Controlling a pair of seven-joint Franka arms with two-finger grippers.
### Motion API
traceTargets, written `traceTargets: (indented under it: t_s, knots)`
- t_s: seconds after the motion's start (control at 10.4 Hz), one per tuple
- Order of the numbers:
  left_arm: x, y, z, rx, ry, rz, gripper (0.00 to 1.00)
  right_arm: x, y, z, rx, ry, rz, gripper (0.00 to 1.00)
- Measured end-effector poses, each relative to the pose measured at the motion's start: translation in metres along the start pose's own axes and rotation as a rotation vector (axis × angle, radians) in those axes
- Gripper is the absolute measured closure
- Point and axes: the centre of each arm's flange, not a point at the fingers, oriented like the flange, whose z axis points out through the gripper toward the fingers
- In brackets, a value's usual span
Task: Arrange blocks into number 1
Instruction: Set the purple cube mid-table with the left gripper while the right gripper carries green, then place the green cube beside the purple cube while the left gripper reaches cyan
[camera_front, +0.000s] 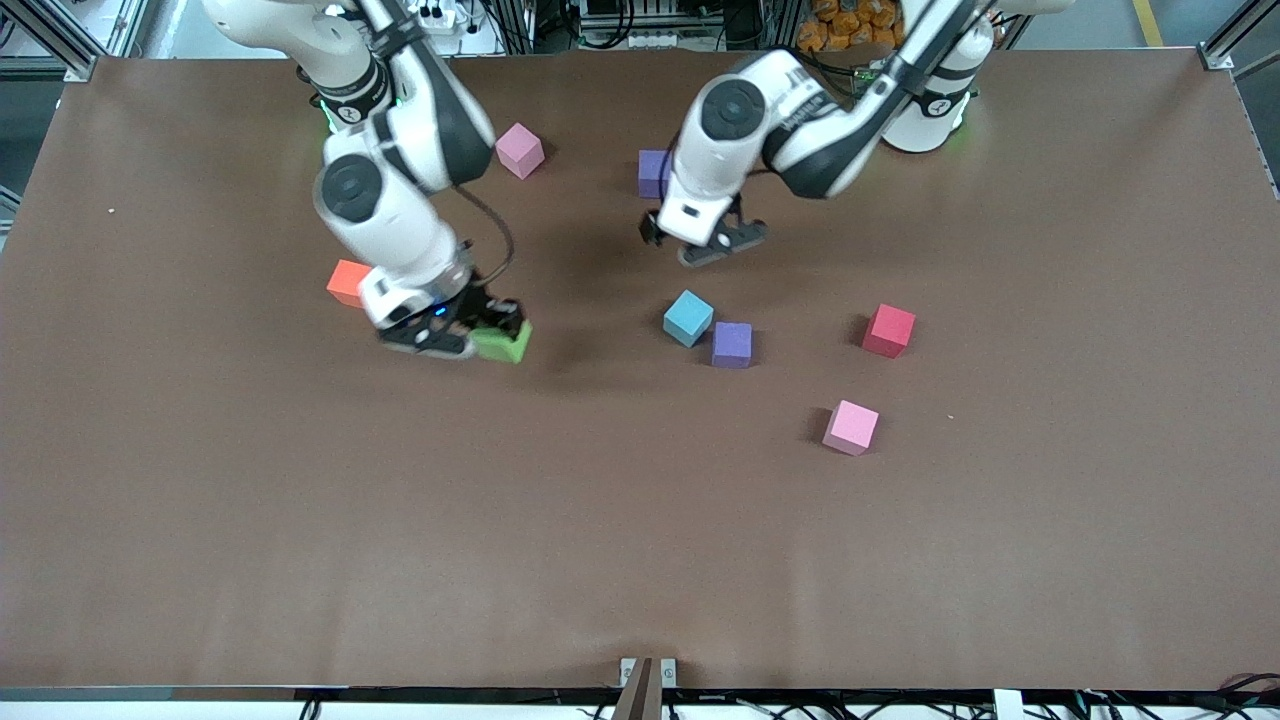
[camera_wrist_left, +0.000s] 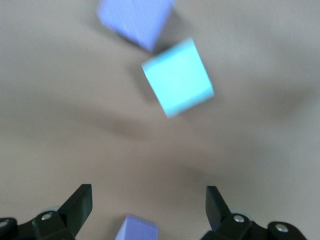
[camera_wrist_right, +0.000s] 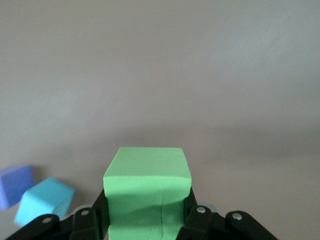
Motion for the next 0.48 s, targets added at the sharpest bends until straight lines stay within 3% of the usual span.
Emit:
traceTargets:
  t_s: [0.29,0.48]
  knots:
    - [0.094,-0.026,-0.001,-0.01,-0.006,-0.159,0.0,-0.116,-0.073,0.021,-0.005,-0.022,-0.023,0.41]
    - [0.129,-0.03,0.013,-0.026,-0.071,-0.261,0.0,-0.173,-0.093,0.041,-0.034,-0.044,-0.101,0.41]
